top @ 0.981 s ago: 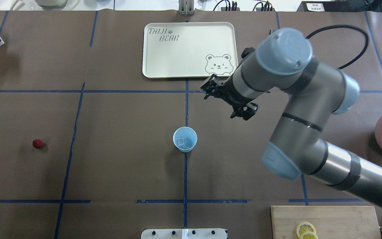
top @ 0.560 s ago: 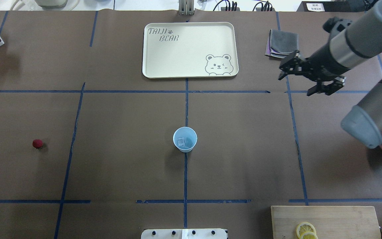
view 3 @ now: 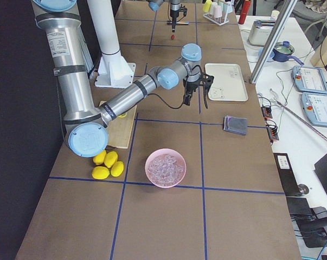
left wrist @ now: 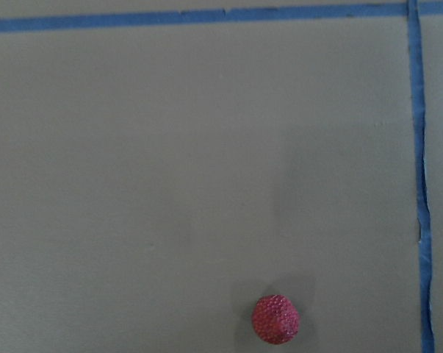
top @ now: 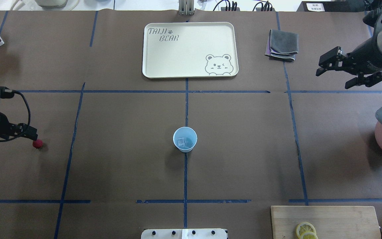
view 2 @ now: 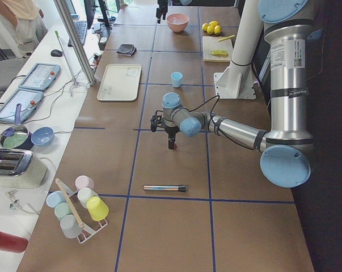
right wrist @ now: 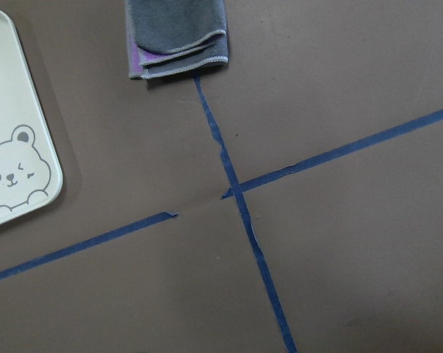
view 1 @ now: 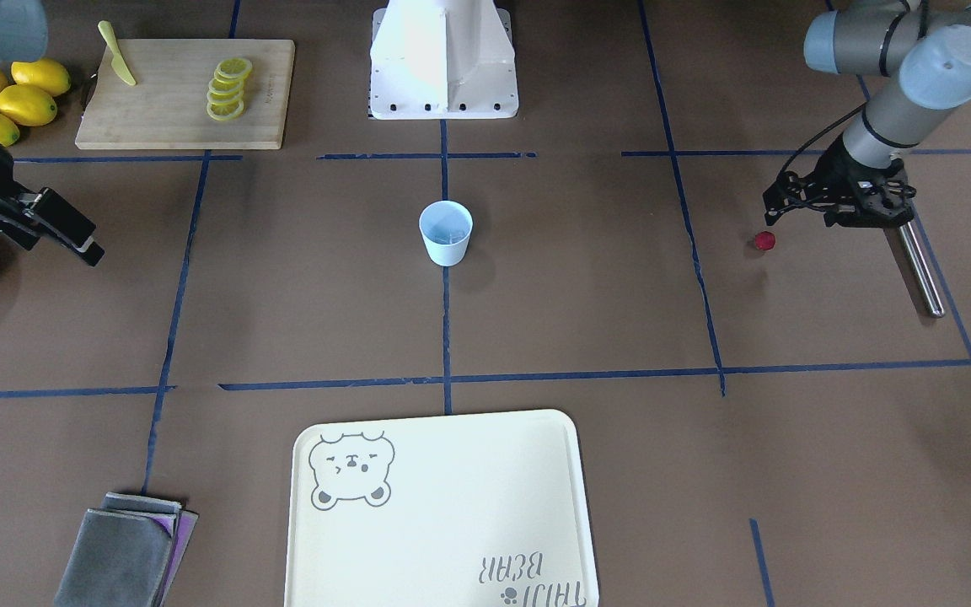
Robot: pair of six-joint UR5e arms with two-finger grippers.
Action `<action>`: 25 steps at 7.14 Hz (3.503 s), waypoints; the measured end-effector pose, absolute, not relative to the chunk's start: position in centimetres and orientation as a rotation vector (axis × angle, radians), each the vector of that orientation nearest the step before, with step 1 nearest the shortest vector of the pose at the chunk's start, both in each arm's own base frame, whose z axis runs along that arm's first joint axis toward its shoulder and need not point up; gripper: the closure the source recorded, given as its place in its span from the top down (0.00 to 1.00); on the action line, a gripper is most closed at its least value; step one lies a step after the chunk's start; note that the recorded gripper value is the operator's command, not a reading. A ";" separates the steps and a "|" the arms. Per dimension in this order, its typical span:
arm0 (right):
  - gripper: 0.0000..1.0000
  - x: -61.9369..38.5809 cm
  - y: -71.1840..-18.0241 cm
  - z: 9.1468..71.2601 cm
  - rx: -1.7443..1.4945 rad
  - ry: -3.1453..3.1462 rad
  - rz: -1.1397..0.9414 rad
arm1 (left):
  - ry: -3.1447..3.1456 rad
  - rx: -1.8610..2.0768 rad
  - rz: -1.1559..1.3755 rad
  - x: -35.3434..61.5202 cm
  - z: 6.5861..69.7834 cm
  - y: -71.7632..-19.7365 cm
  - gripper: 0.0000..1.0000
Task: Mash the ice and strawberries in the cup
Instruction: 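Grasp the red strawberry with the left gripper, then carry the strawberry with the left gripper over the blue cup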
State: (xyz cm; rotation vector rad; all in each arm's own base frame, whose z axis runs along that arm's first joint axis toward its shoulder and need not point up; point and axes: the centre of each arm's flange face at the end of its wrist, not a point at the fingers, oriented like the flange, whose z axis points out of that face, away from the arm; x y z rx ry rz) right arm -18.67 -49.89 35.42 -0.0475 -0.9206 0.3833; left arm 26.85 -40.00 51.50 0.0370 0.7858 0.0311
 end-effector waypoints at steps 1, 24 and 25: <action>1.00 -18.6 -49.9 35.5 -0.044 -0.919 0.383 | 0.775 0.046 0.034 28.2 51.7 -39.4 1.00; 1.00 -19.1 -50.3 36.3 -0.054 -0.912 0.385 | 1.261 -0.030 -0.119 51.6 19.5 -38.1 0.00; 1.00 -19.1 -50.3 36.3 -0.054 -0.912 0.386 | 1.262 -0.015 -0.126 53.1 19.0 -37.3 0.03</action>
